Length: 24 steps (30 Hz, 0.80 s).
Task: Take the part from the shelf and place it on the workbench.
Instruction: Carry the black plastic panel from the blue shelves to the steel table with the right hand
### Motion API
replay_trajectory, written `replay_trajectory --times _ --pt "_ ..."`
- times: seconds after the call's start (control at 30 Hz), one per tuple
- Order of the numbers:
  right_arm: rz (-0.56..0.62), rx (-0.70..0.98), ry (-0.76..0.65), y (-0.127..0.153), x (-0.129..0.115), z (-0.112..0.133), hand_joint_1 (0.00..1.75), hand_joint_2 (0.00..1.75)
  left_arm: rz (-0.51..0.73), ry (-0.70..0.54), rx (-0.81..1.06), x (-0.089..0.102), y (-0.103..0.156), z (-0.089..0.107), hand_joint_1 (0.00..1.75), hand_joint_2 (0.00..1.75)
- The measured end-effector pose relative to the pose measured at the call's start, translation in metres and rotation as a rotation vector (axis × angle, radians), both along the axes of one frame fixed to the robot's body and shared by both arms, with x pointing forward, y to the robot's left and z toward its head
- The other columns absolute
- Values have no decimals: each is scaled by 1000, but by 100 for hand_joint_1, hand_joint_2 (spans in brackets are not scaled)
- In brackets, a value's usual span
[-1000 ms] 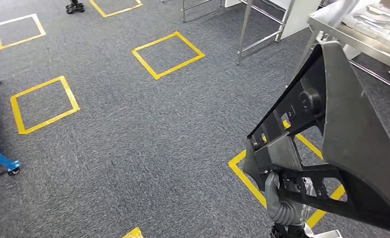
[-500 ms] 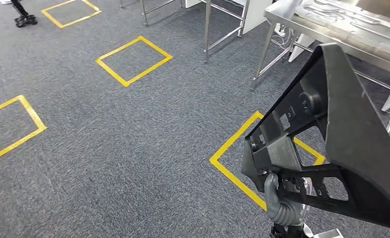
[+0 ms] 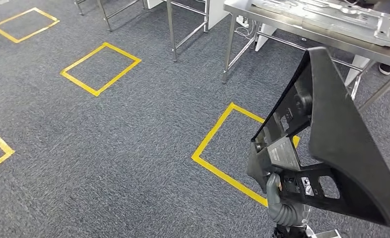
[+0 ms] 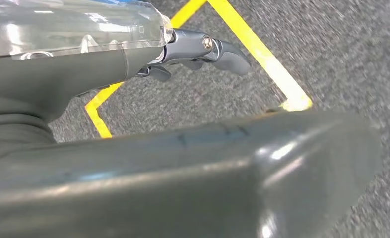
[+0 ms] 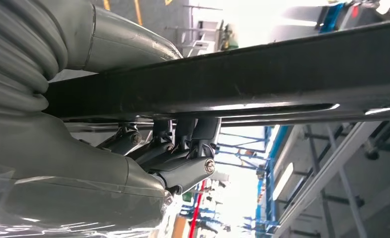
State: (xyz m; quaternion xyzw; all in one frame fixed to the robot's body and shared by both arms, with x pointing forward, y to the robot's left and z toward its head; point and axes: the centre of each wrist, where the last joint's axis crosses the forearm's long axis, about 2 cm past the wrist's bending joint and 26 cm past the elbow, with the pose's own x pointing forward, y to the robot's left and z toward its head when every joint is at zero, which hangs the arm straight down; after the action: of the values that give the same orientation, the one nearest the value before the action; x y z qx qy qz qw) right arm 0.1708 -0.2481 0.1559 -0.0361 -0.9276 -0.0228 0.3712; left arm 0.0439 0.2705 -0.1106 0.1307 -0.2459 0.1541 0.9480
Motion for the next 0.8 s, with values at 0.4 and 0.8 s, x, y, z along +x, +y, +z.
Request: replay_trajectory --times 0.4,0.8 --pt "-21 -10 18 -2 -5 -4 175 175 -28 1 -6 -4 2 -1 0 0" --pt "-20 -18 26 -5 -4 -6 175 175 -30 -7 -19 -3 0 0 0 0"
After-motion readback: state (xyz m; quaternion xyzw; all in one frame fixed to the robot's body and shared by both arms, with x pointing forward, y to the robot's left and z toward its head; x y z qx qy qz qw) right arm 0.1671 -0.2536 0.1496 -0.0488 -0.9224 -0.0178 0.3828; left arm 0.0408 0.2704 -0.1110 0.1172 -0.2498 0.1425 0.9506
